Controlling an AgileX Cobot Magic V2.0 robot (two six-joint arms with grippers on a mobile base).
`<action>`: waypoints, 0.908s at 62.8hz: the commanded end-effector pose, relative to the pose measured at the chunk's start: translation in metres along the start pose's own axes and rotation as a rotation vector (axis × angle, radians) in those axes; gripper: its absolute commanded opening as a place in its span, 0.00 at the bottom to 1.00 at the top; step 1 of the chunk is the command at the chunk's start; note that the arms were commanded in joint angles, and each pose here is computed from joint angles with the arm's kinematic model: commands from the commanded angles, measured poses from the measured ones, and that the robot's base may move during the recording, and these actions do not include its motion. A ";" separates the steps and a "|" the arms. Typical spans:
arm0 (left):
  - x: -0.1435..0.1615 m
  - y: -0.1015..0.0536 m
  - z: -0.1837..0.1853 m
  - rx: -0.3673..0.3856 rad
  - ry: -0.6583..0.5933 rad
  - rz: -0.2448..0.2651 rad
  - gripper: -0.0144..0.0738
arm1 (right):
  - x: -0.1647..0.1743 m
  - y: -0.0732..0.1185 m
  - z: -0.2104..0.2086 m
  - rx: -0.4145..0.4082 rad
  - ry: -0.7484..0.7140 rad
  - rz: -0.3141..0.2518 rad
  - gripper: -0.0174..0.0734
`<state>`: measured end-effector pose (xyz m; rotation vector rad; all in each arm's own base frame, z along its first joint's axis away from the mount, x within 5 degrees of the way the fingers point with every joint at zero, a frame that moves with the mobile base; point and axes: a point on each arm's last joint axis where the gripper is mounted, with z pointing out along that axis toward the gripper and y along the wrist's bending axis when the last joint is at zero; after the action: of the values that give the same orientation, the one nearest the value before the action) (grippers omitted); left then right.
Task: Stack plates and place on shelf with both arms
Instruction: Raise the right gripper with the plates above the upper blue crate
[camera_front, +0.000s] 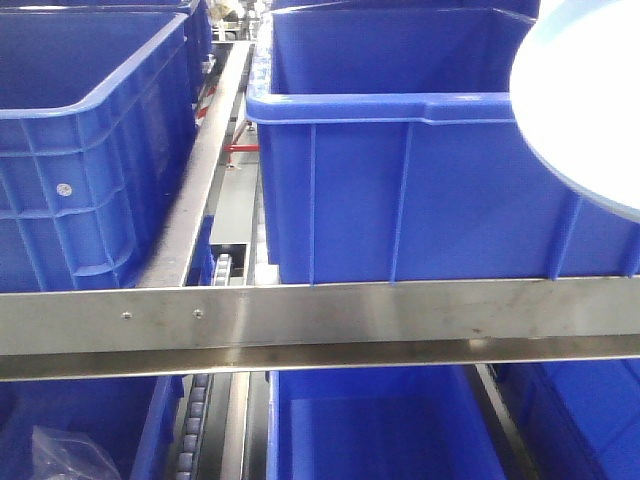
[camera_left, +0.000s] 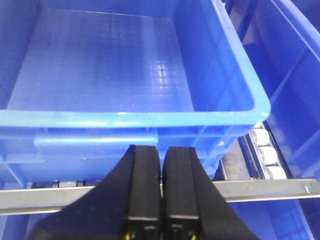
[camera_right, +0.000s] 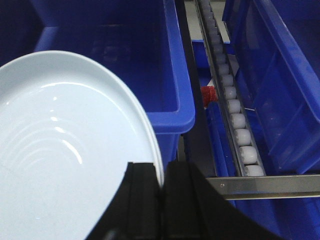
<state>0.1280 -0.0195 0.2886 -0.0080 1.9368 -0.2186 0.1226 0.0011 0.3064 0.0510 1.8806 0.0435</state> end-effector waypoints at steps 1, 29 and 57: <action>-0.016 -0.002 -0.003 0.013 -0.111 -0.012 0.27 | -0.020 0.001 -0.004 -0.008 -0.136 -0.008 0.25; -0.016 -0.002 -0.003 0.013 -0.111 -0.012 0.27 | -0.020 0.001 -0.004 -0.008 -0.136 -0.008 0.25; -0.016 -0.002 -0.003 0.013 -0.111 -0.012 0.27 | -0.020 0.001 -0.004 -0.008 -0.136 -0.008 0.25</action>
<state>0.1280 -0.0195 0.2886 -0.0080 1.9368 -0.2186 0.1226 0.0011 0.3064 0.0510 1.8806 0.0435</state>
